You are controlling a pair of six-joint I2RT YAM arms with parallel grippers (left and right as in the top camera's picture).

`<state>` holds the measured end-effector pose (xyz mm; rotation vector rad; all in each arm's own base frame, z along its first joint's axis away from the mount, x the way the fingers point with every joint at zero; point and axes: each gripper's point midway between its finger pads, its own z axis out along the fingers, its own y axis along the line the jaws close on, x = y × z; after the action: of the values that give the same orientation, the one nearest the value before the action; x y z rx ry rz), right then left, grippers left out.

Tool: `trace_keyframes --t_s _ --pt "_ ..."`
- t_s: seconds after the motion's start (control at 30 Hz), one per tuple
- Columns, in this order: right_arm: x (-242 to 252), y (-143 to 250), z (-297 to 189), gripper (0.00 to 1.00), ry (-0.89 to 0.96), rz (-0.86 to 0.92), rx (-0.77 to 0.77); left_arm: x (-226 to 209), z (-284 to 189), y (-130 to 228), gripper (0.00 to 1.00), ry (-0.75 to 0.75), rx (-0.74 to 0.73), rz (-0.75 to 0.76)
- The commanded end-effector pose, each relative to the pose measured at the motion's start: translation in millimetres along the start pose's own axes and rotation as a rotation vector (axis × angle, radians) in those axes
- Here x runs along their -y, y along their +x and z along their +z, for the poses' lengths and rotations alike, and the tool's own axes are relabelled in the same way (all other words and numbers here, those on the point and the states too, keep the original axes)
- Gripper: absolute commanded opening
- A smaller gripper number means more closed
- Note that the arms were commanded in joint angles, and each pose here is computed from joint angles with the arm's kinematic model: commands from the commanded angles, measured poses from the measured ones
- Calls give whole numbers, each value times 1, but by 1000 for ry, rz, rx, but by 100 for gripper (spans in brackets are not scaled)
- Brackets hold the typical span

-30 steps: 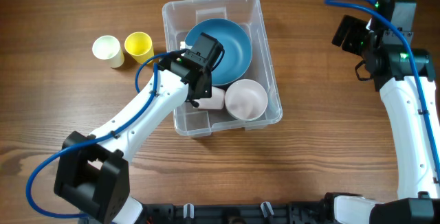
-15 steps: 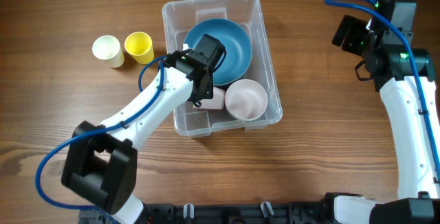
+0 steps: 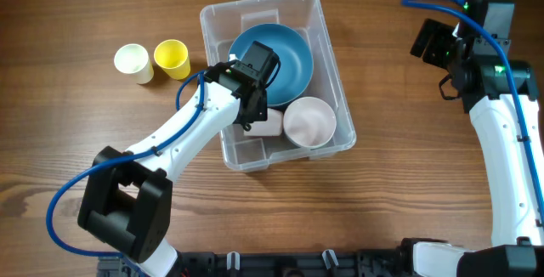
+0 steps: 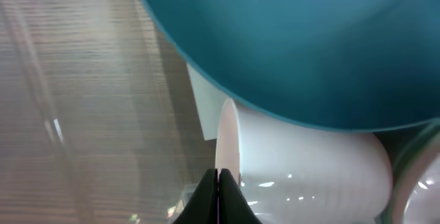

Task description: Pack container

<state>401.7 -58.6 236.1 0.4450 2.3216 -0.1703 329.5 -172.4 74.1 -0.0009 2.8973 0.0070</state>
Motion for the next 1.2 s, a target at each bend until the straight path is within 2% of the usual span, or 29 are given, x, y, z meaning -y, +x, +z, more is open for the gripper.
trace_keyframes --t_s 0.0,0.27,0.53,0.93,1.17 --pt "1 -3 0 100 11 12 8 16 -5 -1 4 77 -10 13" --pt "1 -3 0 100 11 12 8 36 -13 -2 4 194 -12 66" --pt "1 -3 0 100 11 12 8 37 -16 -4 4 210 -6 60" --pt "1 -3 0 100 11 12 8 58 -46 -16 4 351 66 65" --pt "1 -3 0 100 11 12 8 67 -50 -8 4 417 31 95"
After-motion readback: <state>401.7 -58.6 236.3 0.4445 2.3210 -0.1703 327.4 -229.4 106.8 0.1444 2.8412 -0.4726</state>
